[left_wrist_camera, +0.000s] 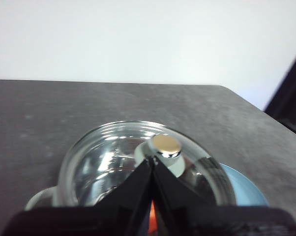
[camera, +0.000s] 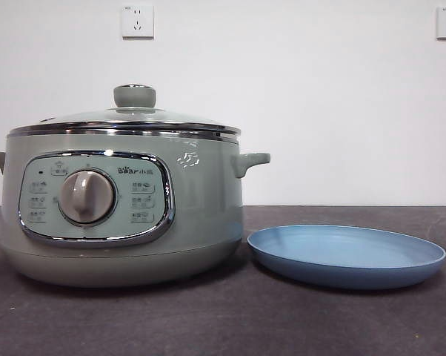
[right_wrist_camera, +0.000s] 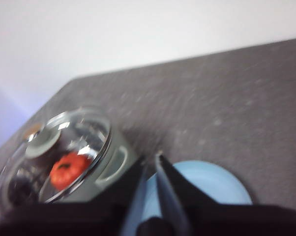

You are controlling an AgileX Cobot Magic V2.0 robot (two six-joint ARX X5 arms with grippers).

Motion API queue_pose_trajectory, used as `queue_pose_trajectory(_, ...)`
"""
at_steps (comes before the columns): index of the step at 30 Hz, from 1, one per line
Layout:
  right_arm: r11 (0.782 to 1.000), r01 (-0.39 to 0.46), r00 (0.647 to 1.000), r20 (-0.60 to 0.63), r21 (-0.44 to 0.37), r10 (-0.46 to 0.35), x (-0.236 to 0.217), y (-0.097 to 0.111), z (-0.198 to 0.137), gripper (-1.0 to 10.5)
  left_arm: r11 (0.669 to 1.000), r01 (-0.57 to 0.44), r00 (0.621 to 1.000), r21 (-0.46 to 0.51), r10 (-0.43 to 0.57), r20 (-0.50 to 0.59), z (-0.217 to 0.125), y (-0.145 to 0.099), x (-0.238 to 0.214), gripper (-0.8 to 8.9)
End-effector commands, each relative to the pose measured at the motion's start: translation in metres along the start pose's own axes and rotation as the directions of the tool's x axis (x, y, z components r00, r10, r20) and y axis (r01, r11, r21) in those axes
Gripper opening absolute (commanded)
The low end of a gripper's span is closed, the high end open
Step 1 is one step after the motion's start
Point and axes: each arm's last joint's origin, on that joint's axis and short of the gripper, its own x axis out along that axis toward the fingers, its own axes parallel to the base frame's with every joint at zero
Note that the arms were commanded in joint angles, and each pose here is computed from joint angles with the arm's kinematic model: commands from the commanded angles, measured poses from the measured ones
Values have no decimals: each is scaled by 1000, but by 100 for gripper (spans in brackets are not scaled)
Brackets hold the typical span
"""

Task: Take the pumpkin out from the steamer,put the pumpkin in the blue plate,close the lid

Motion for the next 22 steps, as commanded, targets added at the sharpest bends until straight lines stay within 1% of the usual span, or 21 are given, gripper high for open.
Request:
queue_pose_trajectory(1,999,-11,999,-38,-33,10,9,-2,6,242,1000,26,999,13,-25,-38,8,1,6,45)
queue_pose_trajectory(2,1000,-9,999,-51,-27,7,13,-3,8,308,1000,26,998,6,-25,-52,11,2,9,131)
queue_pose_trajectory(4,1000,-5,998,-68,-19,4,17,-5,9,386,1000,26,998,-1,-26,-65,16,3,13,275)
queue_pose_trajectory(5,1000,-3,997,-77,-15,2,20,-7,9,427,1000,30,997,-6,-30,-74,18,3,16,331)
queue_pose_trajectory(6,1000,-1,996,-84,-12,0,22,-7,8,452,999,33,996,-7,-33,-78,19,3,18,347)
queue_pose_trajectory(10,1000,3,994,-107,-2,-3,27,-10,6,454,998,55,992,-27,-58,-110,22,4,29,346)
queue_pose_trajectory(16,1000,6,992,-123,4,-5,31,-12,5,454,994,92,975,-65,-103,-195,30,-1,60,347)
queue_pose_trajectory(18,1000,6,992,-125,5,-6,31,-12,5,454,995,79,970,-55,-90,-227,35,-3,72,347)
queue_pose_trajectory(22,1000,8,991,-130,8,-7,33,-13,5,449,997,79,953,1,-75,-294,43,-13,100,347)
